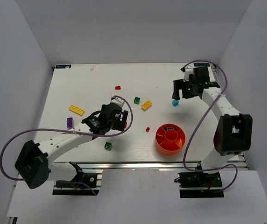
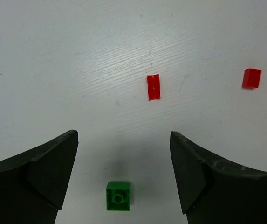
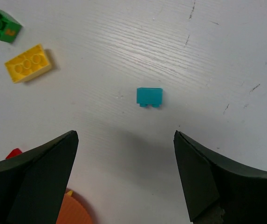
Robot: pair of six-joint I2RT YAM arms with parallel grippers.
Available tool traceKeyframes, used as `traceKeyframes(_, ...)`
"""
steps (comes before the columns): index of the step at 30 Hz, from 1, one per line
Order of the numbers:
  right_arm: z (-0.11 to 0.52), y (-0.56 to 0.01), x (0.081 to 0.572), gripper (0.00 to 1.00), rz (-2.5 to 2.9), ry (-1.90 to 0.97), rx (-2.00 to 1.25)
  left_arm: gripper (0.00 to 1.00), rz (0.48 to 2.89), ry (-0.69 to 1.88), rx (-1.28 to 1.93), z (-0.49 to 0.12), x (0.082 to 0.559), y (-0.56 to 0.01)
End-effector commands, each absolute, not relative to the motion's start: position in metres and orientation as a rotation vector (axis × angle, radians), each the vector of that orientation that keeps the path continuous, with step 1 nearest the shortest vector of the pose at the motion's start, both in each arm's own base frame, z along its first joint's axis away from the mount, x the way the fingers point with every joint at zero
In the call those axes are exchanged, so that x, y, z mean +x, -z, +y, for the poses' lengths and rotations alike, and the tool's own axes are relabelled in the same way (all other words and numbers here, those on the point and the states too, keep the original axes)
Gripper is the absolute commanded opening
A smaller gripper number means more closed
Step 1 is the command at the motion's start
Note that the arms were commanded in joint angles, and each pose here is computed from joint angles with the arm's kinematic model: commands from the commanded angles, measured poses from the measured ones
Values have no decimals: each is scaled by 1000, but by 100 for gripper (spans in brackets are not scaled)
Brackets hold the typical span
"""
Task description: Sort the legos into containers by color
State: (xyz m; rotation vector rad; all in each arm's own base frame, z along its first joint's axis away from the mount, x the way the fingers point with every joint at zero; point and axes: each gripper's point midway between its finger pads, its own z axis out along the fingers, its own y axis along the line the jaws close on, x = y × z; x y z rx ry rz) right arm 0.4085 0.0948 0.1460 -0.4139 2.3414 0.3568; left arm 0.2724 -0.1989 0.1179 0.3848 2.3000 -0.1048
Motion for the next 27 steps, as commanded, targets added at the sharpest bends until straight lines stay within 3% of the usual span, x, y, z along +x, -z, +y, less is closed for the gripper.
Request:
traceKeyframes(1,88,-138,419,89,2398,-322,-451,90,2157,128,409,-188,272,-148)
traceKeyframes(5,91,-114,428,86,2458,-349,-503,93,2018,210,365,-182,266,-186)
traceKeyframes(10,100,-124,431,82,2399,-389,-540,92,1955,216,348,-175,265,-199)
traceKeyframes(13,103,-139,427,81,2342,-407,-566,83,1971,234,372,-180,263,-194)
traceKeyframes(17,113,-156,416,81,2261,-478,-623,57,2011,235,406,-187,264,-184)
traceKeyframes(20,119,-174,403,81,2186,-534,-657,49,2023,240,423,-189,264,-179)
traceKeyframes(23,123,-193,391,79,2130,-588,-662,49,2024,269,448,-195,262,-176)
traceKeyframes(26,124,-203,380,74,2089,-629,-669,64,2041,269,465,-197,261,-170)
traceKeyframes(27,125,-205,378,70,2082,-642,-671,74,2047,258,466,-196,262,-169)
